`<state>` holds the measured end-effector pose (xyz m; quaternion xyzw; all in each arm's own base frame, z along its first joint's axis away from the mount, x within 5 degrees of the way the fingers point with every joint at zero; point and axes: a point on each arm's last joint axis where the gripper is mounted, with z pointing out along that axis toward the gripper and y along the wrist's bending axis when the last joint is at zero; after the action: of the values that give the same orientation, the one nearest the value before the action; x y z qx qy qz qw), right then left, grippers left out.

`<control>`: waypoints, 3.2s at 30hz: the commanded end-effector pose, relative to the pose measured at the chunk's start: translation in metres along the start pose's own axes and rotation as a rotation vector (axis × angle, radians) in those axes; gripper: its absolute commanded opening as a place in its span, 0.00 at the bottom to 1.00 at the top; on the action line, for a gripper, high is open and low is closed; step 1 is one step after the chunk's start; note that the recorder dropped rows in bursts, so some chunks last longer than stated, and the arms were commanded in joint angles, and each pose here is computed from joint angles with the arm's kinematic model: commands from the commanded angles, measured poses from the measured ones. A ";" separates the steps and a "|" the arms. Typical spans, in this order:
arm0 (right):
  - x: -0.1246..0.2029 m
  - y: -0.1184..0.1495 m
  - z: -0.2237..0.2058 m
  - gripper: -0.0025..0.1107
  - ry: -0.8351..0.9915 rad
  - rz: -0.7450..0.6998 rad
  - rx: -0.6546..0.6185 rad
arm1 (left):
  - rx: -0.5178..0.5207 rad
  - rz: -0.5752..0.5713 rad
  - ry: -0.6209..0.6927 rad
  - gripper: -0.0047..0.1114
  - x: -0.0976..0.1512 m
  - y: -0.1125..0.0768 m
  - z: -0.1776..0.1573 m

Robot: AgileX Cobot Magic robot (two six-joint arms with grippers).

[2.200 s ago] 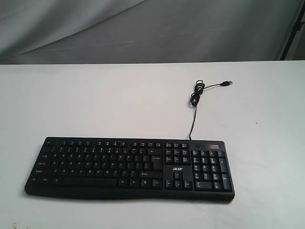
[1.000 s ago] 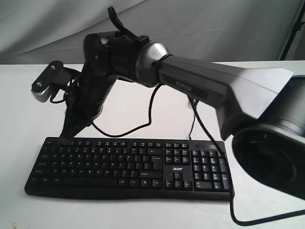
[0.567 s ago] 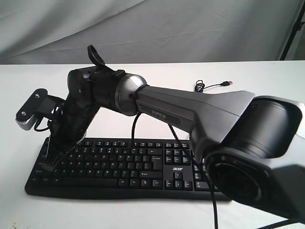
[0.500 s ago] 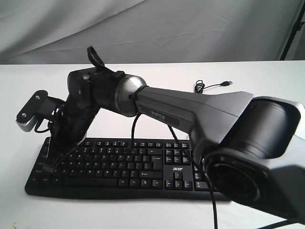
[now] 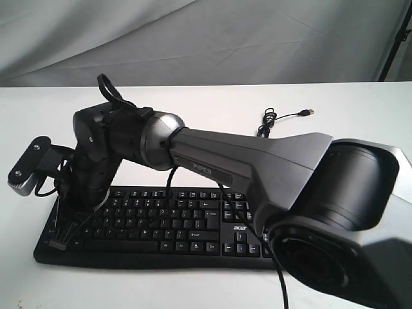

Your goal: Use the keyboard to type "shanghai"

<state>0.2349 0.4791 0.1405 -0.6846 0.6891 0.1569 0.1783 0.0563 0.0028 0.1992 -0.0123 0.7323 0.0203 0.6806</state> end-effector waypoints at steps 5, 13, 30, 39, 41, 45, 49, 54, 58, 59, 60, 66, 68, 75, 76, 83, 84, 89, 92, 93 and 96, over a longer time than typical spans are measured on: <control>0.003 -0.003 0.000 0.02 0.026 0.005 0.028 | 0.008 -0.009 -0.006 0.04 0.000 0.000 0.000; 0.004 -0.003 0.002 0.02 0.031 0.003 0.028 | 0.008 -0.009 -0.006 0.04 0.000 0.000 0.000; 0.008 -0.003 0.011 0.02 0.047 -0.001 0.021 | 0.008 -0.009 -0.006 0.04 0.000 0.000 0.000; -0.002 -0.011 -0.041 0.02 0.055 -0.046 0.083 | 0.008 -0.009 -0.006 0.04 0.000 0.000 0.000; 0.000 -0.011 -0.054 0.02 0.073 -0.031 0.079 | 0.008 -0.009 -0.006 0.04 0.000 0.000 0.000; 0.019 -0.009 -0.073 0.02 0.123 0.008 0.095 | 0.008 -0.009 -0.006 0.04 0.000 0.000 0.000; 0.047 0.000 -0.087 0.02 0.057 0.040 0.159 | 0.008 -0.009 -0.006 0.04 0.000 0.000 0.000; 0.070 0.011 -0.087 0.02 -0.061 0.104 0.186 | 0.008 -0.009 -0.006 0.04 0.000 0.000 0.000; 0.074 0.012 -0.074 0.02 -0.048 0.133 0.164 | 0.008 -0.009 -0.006 0.04 0.000 0.000 0.000; 0.075 0.011 -0.072 0.02 -0.049 0.144 0.161 | 0.008 -0.009 -0.006 0.04 0.000 0.000 0.000; 0.077 0.011 -0.067 0.02 -0.045 0.153 0.155 | 0.008 -0.009 -0.006 0.04 0.000 0.000 0.000; 0.081 0.008 -0.053 0.02 -0.043 0.168 0.155 | 0.008 -0.009 -0.006 0.04 0.000 0.000 0.000; 0.081 0.008 -0.050 0.02 -0.050 0.166 0.161 | 0.008 -0.009 -0.006 0.04 0.000 0.000 0.000; 0.069 0.001 -0.043 0.02 -0.045 0.170 0.135 | 0.008 -0.009 -0.006 0.04 0.000 0.000 0.000; 0.069 0.002 -0.042 0.02 -0.031 0.168 0.125 | 0.008 -0.009 -0.006 0.04 0.000 0.000 0.000; 0.072 -0.001 -0.042 0.02 -0.016 0.163 0.123 | 0.008 -0.009 -0.006 0.04 0.000 0.000 0.000; 0.071 -0.001 -0.042 0.02 -0.019 0.164 0.122 | 0.008 -0.009 -0.006 0.04 0.000 0.000 0.000; 0.071 -0.001 -0.042 0.02 -0.019 0.157 0.121 | 0.008 -0.009 -0.006 0.04 0.000 0.000 0.000; 0.073 -0.001 -0.038 0.02 -0.016 0.158 0.114 | 0.008 -0.009 -0.006 0.04 0.000 0.000 0.000; 0.073 0.000 -0.037 0.02 -0.019 0.162 0.105 | 0.008 -0.009 -0.006 0.04 0.000 0.000 0.000; 0.076 0.000 -0.028 0.02 -0.008 0.165 0.090 | 0.008 -0.009 -0.006 0.04 0.000 0.000 0.000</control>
<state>0.2316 0.3979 0.1356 -0.6161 0.7489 0.1396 0.2003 0.0563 0.0028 0.1992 -0.0123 0.7323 0.0203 0.6806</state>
